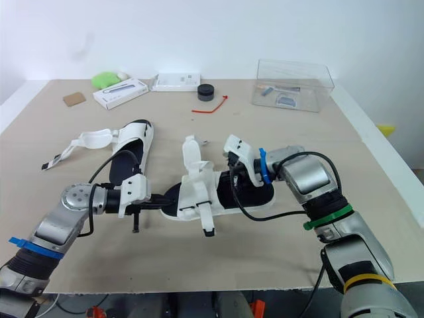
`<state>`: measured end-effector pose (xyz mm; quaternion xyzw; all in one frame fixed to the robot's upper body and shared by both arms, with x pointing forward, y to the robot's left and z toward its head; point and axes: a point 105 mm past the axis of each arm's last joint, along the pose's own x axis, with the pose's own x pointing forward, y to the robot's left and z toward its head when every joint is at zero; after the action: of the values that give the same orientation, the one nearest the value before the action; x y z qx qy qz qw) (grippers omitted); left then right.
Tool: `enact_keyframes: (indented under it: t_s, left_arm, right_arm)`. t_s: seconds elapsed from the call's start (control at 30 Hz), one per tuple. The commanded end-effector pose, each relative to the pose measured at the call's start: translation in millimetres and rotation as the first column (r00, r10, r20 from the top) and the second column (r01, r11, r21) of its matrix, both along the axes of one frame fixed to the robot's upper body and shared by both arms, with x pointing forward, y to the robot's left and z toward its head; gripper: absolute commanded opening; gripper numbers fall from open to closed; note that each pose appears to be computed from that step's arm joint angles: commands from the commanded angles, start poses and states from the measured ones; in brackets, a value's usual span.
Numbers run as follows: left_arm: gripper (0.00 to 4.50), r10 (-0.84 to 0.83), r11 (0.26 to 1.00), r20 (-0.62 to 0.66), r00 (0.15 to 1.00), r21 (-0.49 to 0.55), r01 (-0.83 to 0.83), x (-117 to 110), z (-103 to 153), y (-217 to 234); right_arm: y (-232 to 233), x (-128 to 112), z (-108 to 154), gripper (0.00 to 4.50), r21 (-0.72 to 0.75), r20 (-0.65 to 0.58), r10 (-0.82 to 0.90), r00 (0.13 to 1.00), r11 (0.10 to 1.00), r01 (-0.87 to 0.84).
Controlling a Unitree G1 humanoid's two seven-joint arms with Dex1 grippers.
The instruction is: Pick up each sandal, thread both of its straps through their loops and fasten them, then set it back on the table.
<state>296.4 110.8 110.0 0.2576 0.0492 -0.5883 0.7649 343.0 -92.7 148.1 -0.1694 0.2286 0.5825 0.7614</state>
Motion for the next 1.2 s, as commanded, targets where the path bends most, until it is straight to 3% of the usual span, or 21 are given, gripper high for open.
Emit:
enact_keyframes:
  t_s: [0.03, 0.17, 0.27, 0.33, 0.37, 0.53, 0.8, 0.9, 0.97, 1.1, 1.2]
  left_arm:
    - [0.00, 0.040, 0.999, 0.015, 0.999, 0.015, -0.040, 5, 1, 7]
    - [0.00, 0.039, 0.999, 0.000, 0.999, 0.008, -0.039, 3, -1, 3]
    - [0.00, 0.030, 0.999, -0.015, 0.999, 0.013, -0.030, -2, -6, 0]
    - [0.00, 0.031, 0.999, -0.019, 0.999, 0.014, -0.031, -3, -7, 0]
    - [0.00, 0.032, 0.999, -0.021, 0.999, 0.012, -0.032, -3, -7, 0]
    - [0.00, 0.037, 0.999, -0.028, 0.999, 0.011, -0.037, -3, -7, -1]
    - [0.00, 0.036, 0.999, -0.036, 0.999, 0.016, -0.035, -2, -6, 2]
    - [0.00, 0.035, 0.999, -0.035, 0.999, 0.016, -0.035, 0, -5, 2]
    - [0.00, 0.030, 0.999, -0.037, 0.999, 0.015, -0.030, 0, -5, 1]
    - [0.00, 0.025, 1.000, -0.043, 0.999, 0.019, -0.025, -2, -6, 1]
    - [0.00, 0.028, 0.999, -0.045, 0.999, 0.020, -0.028, -1, -7, 2]
  right_arm:
    - [10, 4, 18, 0.08, 0.014, 0.064, 0.051, 0.997, 0.999, -0.052]
    - [1, 5, 14, 0.08, -0.013, 0.049, 0.044, 0.998, 0.999, -0.044]
    - [-12, 1, 13, 0.90, -0.039, 0.031, 0.044, 0.999, 0.998, -0.043]
    - [-25, -1, 14, 1.82, -0.056, 0.019, 0.031, 0.999, 0.998, -0.030]
    - [-30, -3, 16, 2.05, -0.061, 0.009, 0.024, 1.000, 0.998, -0.023]
    - [-54, -25, 23, 4.47, -0.078, -0.067, 0.036, 0.997, 0.996, -0.042]
    - [-45, -90, 66, 4.47, 0.134, -0.396, 0.131, 0.909, 0.987, -0.083]
    - [-36, -95, 71, 4.47, 0.205, -0.435, 0.128, 0.892, 0.978, -0.040]
    - [-37, -86, 68, 4.47, 0.187, -0.408, 0.061, 0.911, 0.982, 0.018]
    - [-34, -115, 64, 4.47, 0.184, -0.520, 0.141, 0.843, 0.982, -0.051]
    - [-27, -130, 42, 4.47, 0.135, -0.559, 0.146, 0.816, 0.987, -0.084]
